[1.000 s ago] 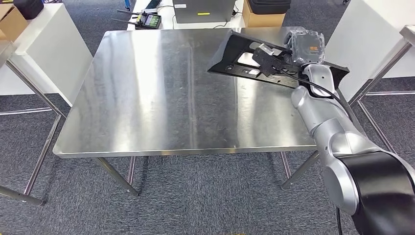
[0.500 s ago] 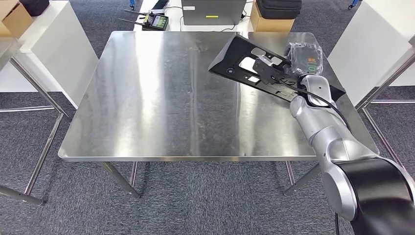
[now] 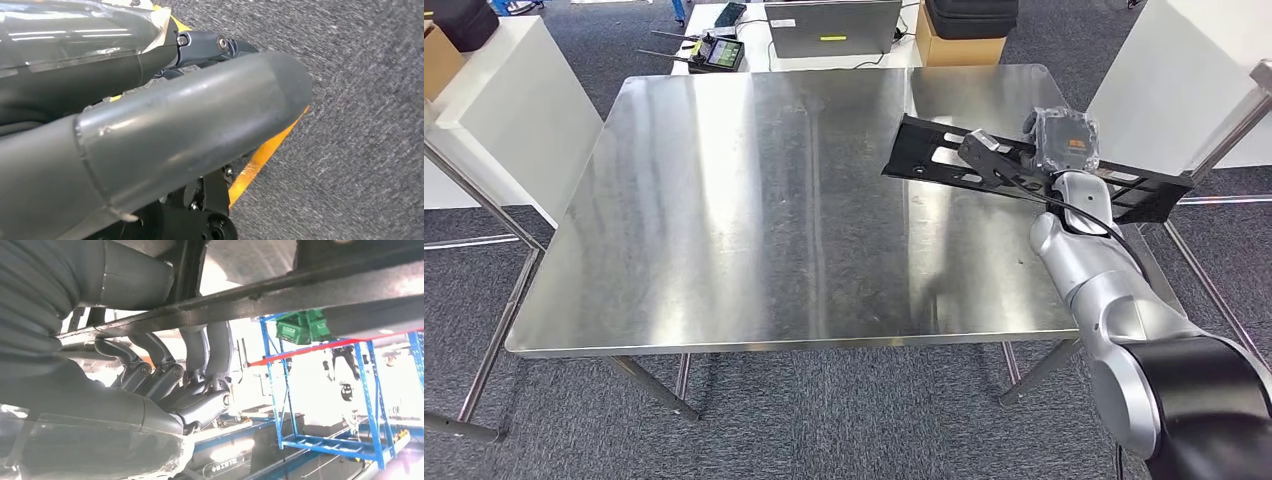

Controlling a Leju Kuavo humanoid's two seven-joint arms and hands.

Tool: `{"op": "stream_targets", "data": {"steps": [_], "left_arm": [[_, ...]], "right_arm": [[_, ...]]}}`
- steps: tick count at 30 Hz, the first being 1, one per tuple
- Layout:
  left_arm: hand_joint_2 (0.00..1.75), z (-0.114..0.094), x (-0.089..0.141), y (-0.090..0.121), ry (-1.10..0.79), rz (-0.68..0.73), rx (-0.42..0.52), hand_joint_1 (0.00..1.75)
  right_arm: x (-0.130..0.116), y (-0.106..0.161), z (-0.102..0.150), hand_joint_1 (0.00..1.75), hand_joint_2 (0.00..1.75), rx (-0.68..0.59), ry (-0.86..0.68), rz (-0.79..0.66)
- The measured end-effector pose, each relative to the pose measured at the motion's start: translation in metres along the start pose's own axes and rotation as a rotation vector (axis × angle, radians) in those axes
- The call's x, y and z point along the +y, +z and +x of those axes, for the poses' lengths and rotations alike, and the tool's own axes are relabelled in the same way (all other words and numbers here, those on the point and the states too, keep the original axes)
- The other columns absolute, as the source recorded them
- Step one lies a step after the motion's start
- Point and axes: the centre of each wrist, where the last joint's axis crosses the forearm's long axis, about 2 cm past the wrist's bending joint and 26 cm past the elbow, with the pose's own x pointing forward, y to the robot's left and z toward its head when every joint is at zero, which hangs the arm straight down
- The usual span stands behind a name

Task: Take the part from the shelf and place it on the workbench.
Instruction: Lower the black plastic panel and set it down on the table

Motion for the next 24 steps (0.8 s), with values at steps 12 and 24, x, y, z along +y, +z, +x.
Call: {"op": "stream_targets", "data": {"steps": [12, 24], "left_arm": [[0.0, 0.002, 0.001, -0.001, -0.011, 0.006, -0.059, 0.0], [0.0, 0.003, -0.002, -0.001, -0.092, -0.065, -0.131, 0.0]], "right_arm": [[0.012, 0.01, -0.001, 1.75, 1.75, 0.038, 0.103, 0.032], [0.05, 0.043, 0.02, 1.75, 1.75, 0.047, 0.19, 0.113]]}}
